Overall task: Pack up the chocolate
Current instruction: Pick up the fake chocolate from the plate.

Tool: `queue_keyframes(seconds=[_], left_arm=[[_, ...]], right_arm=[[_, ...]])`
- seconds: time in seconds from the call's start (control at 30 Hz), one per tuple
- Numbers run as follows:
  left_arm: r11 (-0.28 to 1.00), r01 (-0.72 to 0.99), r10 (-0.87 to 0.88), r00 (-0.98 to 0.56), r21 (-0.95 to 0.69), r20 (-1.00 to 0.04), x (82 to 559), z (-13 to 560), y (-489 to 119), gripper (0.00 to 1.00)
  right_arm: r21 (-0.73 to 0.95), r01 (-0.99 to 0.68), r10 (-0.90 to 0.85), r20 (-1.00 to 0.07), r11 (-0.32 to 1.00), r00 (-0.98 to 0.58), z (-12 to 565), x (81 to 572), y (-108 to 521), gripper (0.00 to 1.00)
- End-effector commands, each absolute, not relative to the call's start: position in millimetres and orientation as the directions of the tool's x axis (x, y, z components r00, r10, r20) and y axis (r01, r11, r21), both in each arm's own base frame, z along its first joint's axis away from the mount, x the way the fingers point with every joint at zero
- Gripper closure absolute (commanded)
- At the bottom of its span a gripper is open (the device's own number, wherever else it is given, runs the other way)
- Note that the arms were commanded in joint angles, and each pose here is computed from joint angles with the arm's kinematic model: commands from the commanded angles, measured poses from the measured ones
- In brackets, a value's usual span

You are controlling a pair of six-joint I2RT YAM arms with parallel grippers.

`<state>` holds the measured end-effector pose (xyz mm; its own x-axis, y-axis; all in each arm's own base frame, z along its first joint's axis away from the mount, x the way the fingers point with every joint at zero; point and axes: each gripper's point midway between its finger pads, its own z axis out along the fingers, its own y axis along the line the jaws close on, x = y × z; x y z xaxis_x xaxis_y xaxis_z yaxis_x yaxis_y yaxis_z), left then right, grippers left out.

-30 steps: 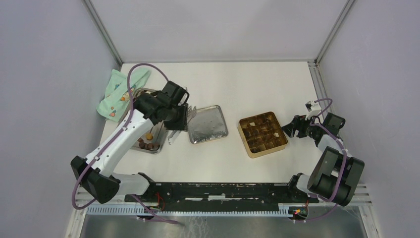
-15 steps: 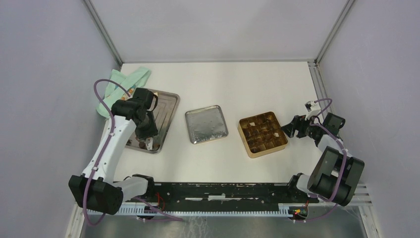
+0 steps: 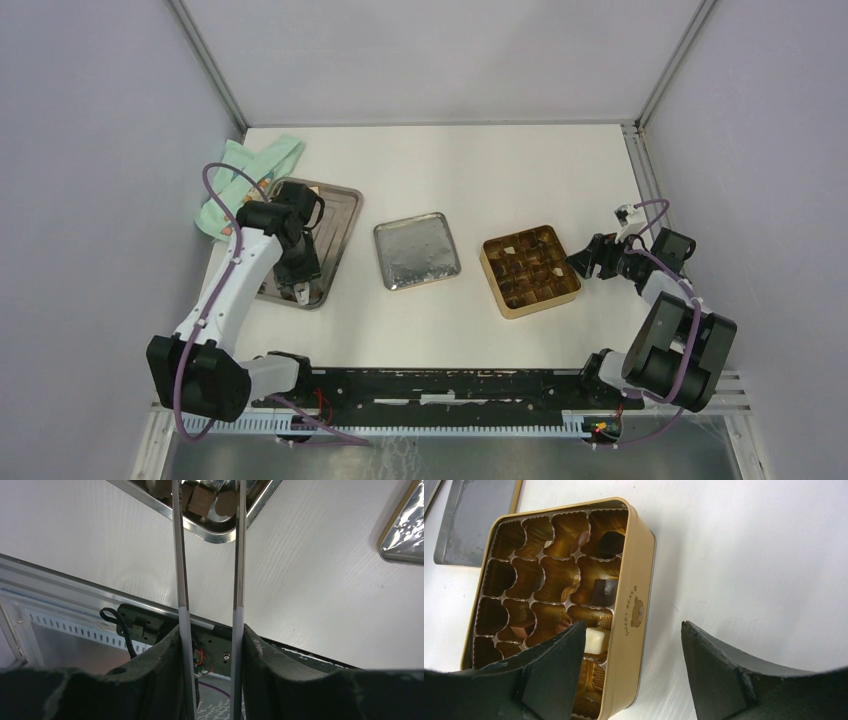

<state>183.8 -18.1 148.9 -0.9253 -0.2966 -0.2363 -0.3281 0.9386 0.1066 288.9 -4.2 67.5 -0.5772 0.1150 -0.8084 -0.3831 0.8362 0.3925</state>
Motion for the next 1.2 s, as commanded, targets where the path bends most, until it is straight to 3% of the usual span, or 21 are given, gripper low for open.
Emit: queue_keyframes(seconds=[0.0,0.93,1.17], left_arm=[[0.934,-0.337,-0.297,-0.918,0.121,-0.264,187.9,143.9,-12.9,0.52],[0.926,-0.346,-0.313,-0.928,0.15,-0.202,183.4,121.4,-6.9,0.51],[0.929,-0.345,-0.315,-0.927,0.132,-0.204,187.2,119.4,-10.1,0.58]], right_arm=[[0.369,-0.419,0.097,-0.835,0.83,-0.542,76.9,296.2,-6.1,0.24],[0.37,-0.423,0.096,-0.835,0.827,-0.542,77.5,296.4,-5.8,0.24],[0.369,-0.424,0.096,-0.836,0.827,-0.541,77.9,296.4,-6.1,0.25]])
